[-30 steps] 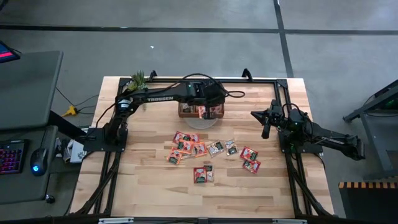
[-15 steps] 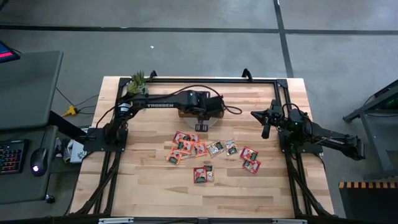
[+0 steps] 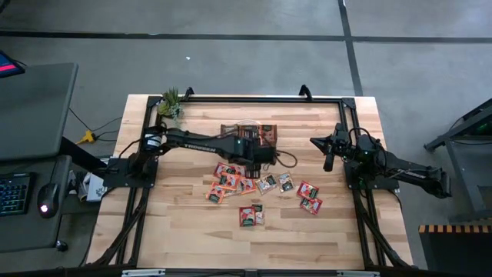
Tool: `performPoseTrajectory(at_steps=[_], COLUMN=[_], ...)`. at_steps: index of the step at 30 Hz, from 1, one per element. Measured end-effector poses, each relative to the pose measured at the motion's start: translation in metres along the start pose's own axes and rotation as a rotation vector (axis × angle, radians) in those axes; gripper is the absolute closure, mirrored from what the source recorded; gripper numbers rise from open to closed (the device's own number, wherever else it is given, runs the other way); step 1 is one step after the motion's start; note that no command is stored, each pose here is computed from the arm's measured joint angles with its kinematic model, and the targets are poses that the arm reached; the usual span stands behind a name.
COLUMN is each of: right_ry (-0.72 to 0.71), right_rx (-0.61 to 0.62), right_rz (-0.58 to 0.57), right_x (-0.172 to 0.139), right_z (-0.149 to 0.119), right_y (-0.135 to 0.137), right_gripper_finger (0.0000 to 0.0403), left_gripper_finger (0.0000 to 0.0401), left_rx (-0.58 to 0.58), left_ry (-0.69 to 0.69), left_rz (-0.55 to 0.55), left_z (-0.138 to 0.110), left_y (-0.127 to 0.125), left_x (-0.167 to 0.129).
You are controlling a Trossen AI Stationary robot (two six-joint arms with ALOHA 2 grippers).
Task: Pick & Place Tea
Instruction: Put the orange tea bag in the right section of the wooden organizer
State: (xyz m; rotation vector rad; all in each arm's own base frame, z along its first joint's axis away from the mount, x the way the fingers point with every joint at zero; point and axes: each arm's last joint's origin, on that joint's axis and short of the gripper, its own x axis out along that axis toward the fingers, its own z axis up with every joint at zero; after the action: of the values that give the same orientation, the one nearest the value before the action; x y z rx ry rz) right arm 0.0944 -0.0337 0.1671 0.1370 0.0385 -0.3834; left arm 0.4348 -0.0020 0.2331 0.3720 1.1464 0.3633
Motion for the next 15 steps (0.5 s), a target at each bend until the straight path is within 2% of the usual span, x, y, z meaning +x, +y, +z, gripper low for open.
performPoseTrajectory(at_steps=[3, 6, 15], right_ry=[0.000, 0.000, 0.000], right_rx=[0.000, 0.000, 0.000], right_rz=[0.000, 0.000, 0.000], right_x=[0.000, 0.000, 0.000], right_z=[0.000, 0.000, 0.000], right_y=[0.000, 0.000, 0.000], right_gripper_finger=[0.0402, 0.0402, 0.0402], left_gripper_finger=[0.0100, 0.0079, 0.0074], left_rx=[-0.028, -0.069, -0.112], left_ry=[-0.002, -0.011, -0.035], left_rz=[0.093, 0.123, 0.218], left_z=[-0.006, -0.010, -0.015], left_y=[-0.010, -0.017, -0.017], left_x=[0.007, 0.012, 0.023])
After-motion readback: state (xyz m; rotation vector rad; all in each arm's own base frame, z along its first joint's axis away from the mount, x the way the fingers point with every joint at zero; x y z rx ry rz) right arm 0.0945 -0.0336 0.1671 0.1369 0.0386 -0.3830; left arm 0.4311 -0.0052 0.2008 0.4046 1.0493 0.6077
